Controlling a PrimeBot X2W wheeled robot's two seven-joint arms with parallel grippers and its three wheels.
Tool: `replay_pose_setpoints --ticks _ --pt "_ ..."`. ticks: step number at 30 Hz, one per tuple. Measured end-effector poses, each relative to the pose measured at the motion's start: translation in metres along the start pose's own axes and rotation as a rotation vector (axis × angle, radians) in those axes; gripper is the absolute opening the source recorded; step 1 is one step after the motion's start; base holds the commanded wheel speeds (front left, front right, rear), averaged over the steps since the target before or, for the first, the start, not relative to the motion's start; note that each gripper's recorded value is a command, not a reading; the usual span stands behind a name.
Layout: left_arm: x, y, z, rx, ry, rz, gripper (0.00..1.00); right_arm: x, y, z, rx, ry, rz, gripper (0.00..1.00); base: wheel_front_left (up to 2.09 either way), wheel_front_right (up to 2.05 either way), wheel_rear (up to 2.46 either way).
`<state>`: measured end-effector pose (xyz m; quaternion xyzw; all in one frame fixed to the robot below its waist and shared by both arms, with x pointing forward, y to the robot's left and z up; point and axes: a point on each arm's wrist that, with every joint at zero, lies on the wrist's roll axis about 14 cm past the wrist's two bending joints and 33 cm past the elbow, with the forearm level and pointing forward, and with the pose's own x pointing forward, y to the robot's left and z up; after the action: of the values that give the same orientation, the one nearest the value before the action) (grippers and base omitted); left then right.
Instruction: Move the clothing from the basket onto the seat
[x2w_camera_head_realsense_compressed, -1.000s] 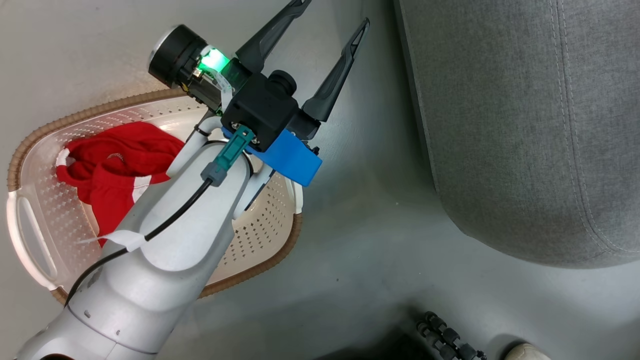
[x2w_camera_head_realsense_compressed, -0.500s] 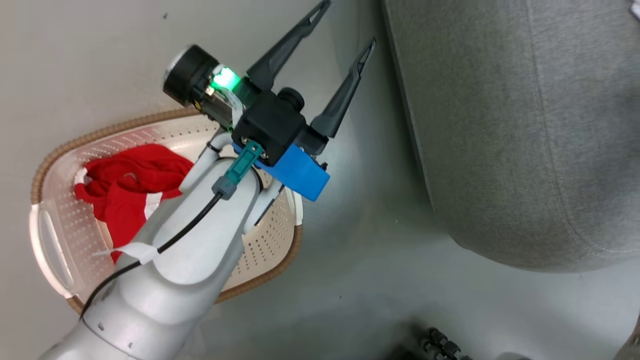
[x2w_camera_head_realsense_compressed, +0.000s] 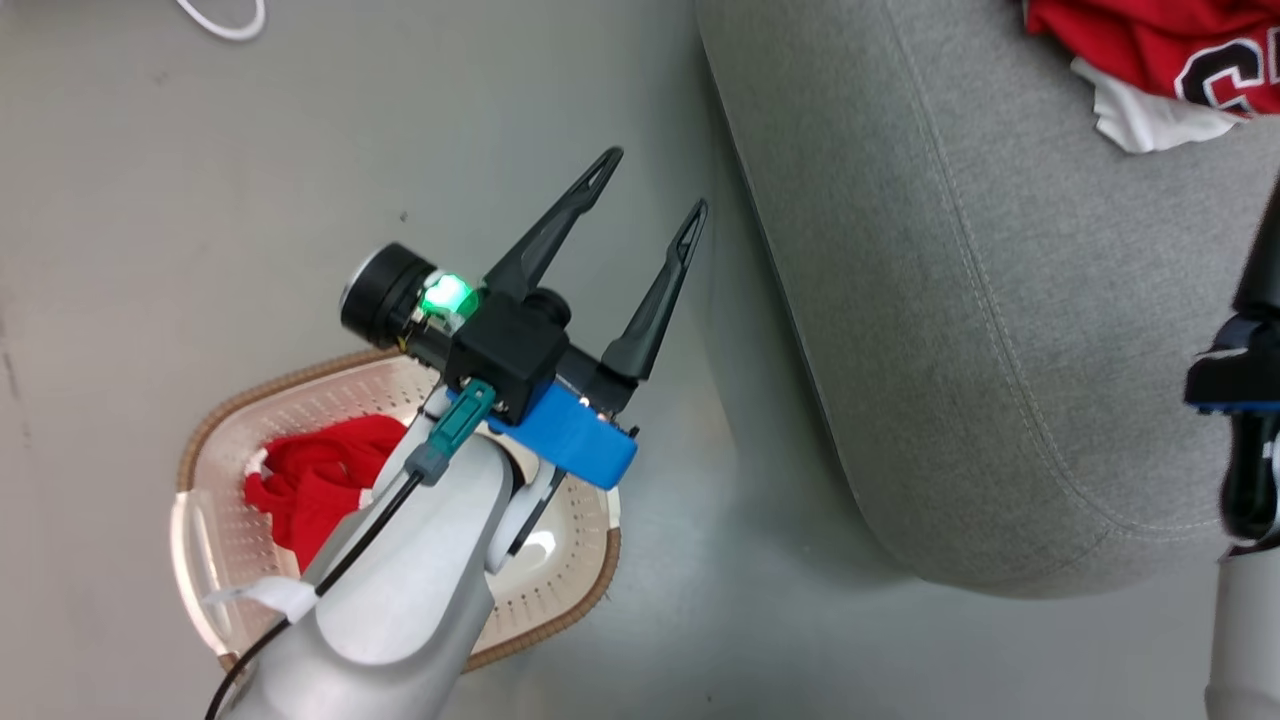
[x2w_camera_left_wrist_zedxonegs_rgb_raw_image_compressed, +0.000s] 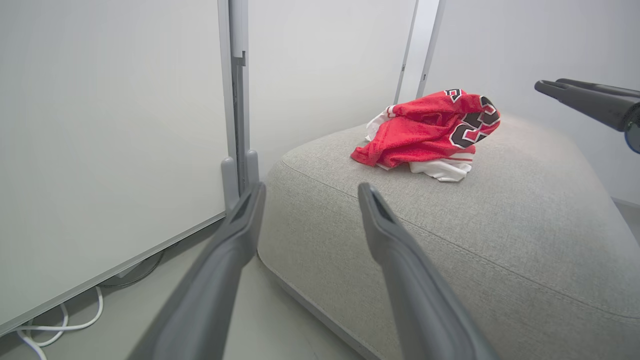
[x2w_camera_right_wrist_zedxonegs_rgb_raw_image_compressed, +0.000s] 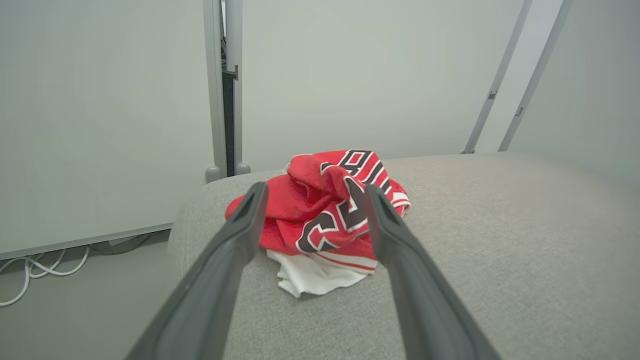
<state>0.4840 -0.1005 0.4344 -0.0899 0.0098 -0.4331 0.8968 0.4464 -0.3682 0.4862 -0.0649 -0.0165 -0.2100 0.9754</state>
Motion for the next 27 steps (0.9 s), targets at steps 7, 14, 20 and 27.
replay_pose_setpoints --ticks 7,14,20,27 --pt "-0.031 0.009 0.034 0.034 -0.032 0.106 1.0 -0.015 0.064 0.049 0.058 -0.123 0.203 1.0 0.0 0.0 0.0" --pt "-0.064 0.032 0.061 0.065 -0.073 0.246 1.0 -0.031 0.112 0.074 0.102 -0.18 0.355 1.0 0.0 0.0 0.0" --pt "-0.105 0.054 0.085 0.106 -0.111 0.386 1.0 -0.05 0.139 0.086 0.157 -0.203 0.431 1.0 0.0 0.0 0.0" --pt "-0.149 0.072 0.102 0.137 -0.132 0.522 1.0 -0.072 0.155 0.094 0.178 -0.214 0.476 1.0 0.0 0.0 0.0"
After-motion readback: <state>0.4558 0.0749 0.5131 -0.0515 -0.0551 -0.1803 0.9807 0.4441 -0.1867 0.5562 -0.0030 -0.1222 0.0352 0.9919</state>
